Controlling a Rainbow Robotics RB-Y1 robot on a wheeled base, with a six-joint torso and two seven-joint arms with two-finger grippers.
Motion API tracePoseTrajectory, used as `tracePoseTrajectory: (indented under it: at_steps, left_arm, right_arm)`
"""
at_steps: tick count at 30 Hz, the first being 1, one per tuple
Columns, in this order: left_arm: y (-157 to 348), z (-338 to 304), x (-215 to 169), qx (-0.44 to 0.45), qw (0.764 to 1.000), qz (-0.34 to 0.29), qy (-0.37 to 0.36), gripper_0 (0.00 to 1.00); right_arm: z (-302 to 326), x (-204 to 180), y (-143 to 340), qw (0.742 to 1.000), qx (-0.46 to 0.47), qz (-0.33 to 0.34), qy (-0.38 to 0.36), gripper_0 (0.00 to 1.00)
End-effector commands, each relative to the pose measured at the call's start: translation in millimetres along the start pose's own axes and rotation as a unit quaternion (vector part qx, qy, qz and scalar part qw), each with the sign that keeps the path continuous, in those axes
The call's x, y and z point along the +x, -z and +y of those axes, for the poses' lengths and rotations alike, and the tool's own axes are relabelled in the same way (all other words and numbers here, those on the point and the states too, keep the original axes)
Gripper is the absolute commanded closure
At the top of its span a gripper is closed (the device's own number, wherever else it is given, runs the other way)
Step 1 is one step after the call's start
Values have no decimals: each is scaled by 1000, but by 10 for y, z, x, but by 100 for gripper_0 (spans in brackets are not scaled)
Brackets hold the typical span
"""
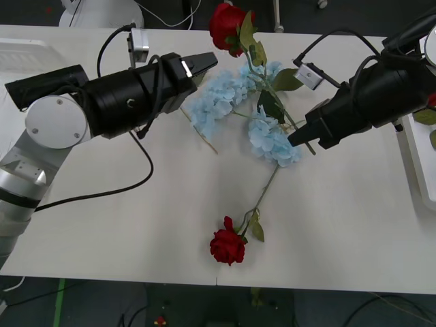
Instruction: Put the red flowers into the right box and the blue flowers into the left box
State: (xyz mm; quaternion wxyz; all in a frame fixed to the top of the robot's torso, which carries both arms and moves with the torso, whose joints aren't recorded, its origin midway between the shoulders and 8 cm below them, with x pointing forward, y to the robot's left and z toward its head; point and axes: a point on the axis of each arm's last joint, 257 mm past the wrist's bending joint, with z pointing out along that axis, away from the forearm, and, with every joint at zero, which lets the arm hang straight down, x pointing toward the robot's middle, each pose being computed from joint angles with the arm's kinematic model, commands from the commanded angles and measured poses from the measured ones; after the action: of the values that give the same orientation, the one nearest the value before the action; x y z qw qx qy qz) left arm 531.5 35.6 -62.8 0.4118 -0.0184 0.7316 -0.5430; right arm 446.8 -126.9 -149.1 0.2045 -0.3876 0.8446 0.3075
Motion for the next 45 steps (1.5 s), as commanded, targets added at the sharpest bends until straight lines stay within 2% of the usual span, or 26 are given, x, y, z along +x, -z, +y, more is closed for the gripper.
tracePoseTrajectory:
  at_steps: [1, 4, 9, 11, 16, 22, 25, 31, 40, 45]
  left_arm:
    - [593, 384, -357, -68, 996, 30, -51, 0]
    - [917, 639, -506, -111, 992, 52, -39, 0]
    - [1034, 977, -607, -164, 983, 73, -31, 0]
    - [970, 1091, -642, -187, 979, 72, -37, 0]
    - [585, 1322, -804, -243, 969, 40, -25, 0]
    - [71, 1472, -846, -301, 953, 18, -26, 0]
    - [-138, 1567, -790, -327, 945, 16, -27, 0]
    - [-342, 1757, -812, -363, 932, -5, -18, 0]
    - [-506, 2018, -790, -386, 922, -14, -13, 0]
    - [-533, 2118, -661, -396, 918, -4, -29, 0]
  right_arm:
    - [-527, 3, 554, 996, 76, -24, -33, 100]
    - [-981, 109, 946, 988, 127, -40, -80, 100]
    - [-1629, 458, 1629, 964, 207, -58, -159, 100]
    - [-1886, 689, 1960, 948, 248, -58, -192, 100]
    - [-2508, 1438, 2815, 888, 372, -46, -266, 100]
    - [-2779, 2219, 3351, 833, 454, 0, -317, 100]
    - [-2838, 2620, 3509, 807, 484, 36, -336, 100]
    - [-3016, 3148, 3418, 777, 530, 113, -321, 100]
    - [-3254, 3482, 3079, 757, 565, 151, -290, 100]
    - [-3264, 3498, 3035, 756, 566, 155, -290, 100]
